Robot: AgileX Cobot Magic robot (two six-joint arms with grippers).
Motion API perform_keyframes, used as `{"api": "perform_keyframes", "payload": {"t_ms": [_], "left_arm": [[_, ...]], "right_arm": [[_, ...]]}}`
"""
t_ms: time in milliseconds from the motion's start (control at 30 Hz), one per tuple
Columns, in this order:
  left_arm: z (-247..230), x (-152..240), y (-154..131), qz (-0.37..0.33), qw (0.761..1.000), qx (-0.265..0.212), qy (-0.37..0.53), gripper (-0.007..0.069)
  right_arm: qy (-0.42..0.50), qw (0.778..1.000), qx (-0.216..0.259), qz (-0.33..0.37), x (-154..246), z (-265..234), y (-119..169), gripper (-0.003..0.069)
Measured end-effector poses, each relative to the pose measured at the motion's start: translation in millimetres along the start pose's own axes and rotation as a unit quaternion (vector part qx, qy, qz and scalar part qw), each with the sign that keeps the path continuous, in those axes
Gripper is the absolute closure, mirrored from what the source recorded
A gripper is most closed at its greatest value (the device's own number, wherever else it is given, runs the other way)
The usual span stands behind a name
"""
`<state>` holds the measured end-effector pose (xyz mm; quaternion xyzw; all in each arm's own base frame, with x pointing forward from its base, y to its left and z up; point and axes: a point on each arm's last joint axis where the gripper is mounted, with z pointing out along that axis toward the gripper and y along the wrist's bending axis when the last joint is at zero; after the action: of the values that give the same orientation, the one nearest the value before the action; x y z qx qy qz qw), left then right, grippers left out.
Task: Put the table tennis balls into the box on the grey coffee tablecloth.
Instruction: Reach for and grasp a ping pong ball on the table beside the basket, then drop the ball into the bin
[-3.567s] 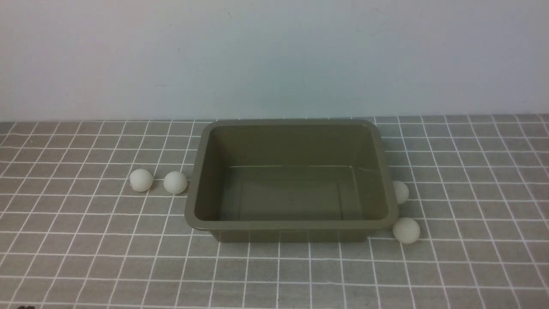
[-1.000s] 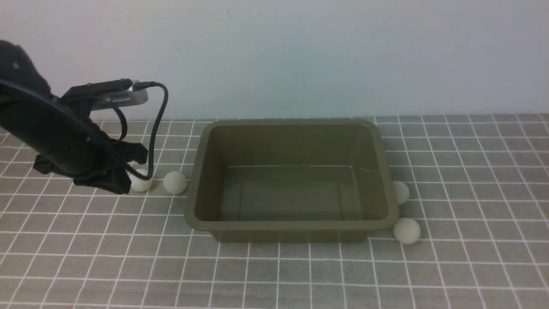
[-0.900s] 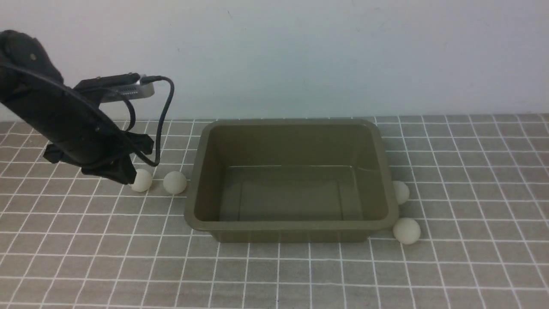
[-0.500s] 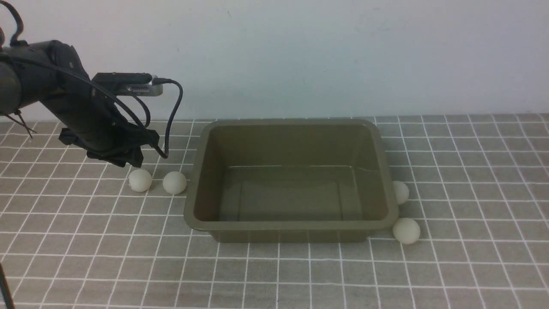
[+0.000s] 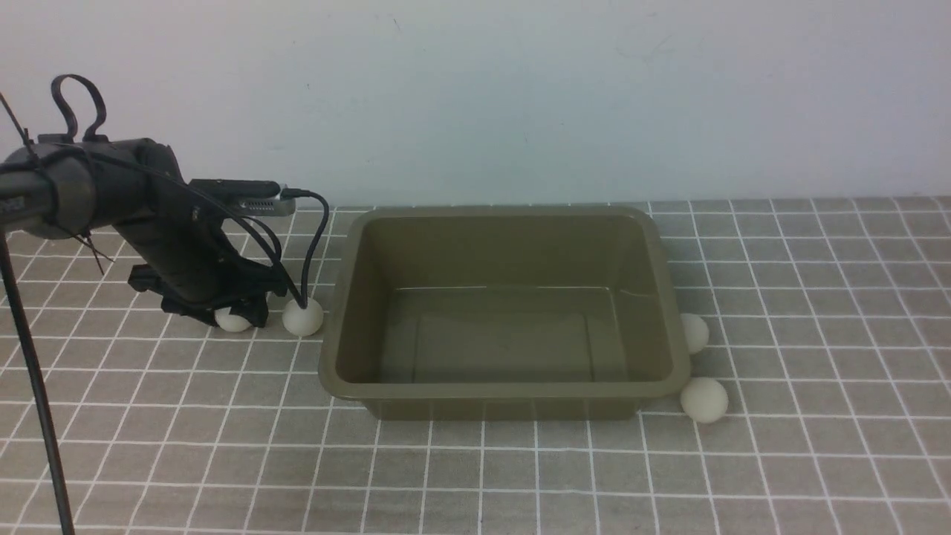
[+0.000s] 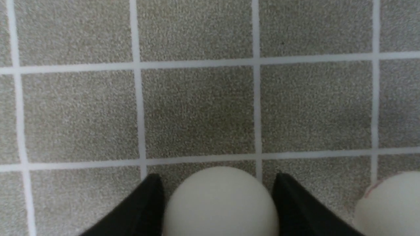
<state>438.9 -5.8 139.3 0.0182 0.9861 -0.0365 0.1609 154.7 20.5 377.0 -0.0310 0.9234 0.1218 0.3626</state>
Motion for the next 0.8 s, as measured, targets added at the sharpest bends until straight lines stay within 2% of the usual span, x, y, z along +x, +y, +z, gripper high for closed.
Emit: {"api": "perform_keyframes", "payload": {"t_ms": [133, 200, 267, 400, 433, 533, 633, 733, 800], "left_arm": [[-14.8, -4.0, -0.7, 0.008, 1.000, -0.002, 0.010, 0.0281], [-34.4, -9.4, -2.2, 0.012, 1.000, -0.001, 0.010, 0.0281], [-75.5, -20.1, -7.4, 0.011, 1.000, 0.009, -0.007, 0.0281], [-142.2, -28.5, -29.0, 0.001, 0.995, 0.084, -0.052, 0.0281], [-158.1, -28.2, -43.7, 0.015, 0.990, 0.122, -0.062, 0.0281], [-167.4, -24.6, -70.0, 0.059, 0.983, 0.165, -0.060, 0.0281], [-157.0, -19.1, -103.0, 0.106, 0.976, 0.185, -0.037, 0.0281], [-137.1, -12.2, -133.7, 0.143, 0.972, 0.188, -0.007, 0.0281], [-120.7, -6.8, -153.7, 0.170, 0.968, 0.183, 0.011, 0.0249]], "right_arm": [[0.000, 1.000, 0.000, 0.000, -0.1, -0.2, 0.1, 0.0673], [0.000, 1.000, 0.000, 0.000, -0.1, -0.2, 0.1, 0.0673], [0.000, 1.000, -0.001, 0.000, -0.1, -0.2, 0.2, 0.0673], [0.010, 1.000, -0.015, -0.002, -2.4, 6.7, 0.9, 0.0673], [0.021, 0.999, -0.024, -0.008, -4.4, 13.8, 0.8, 0.0672], [0.052, 0.998, -0.039, -0.015, -9.1, 34.3, 0.1, 0.0671], [0.107, 0.993, -0.046, -0.030, -11.5, 67.8, 1.5, 0.0669], [0.162, 0.985, -0.033, -0.051, -10.1, 105.7, 5.3, 0.0660], [0.190, 0.980, -0.017, -0.054, -7.7, 130.2, 7.2, 0.0641]]}}
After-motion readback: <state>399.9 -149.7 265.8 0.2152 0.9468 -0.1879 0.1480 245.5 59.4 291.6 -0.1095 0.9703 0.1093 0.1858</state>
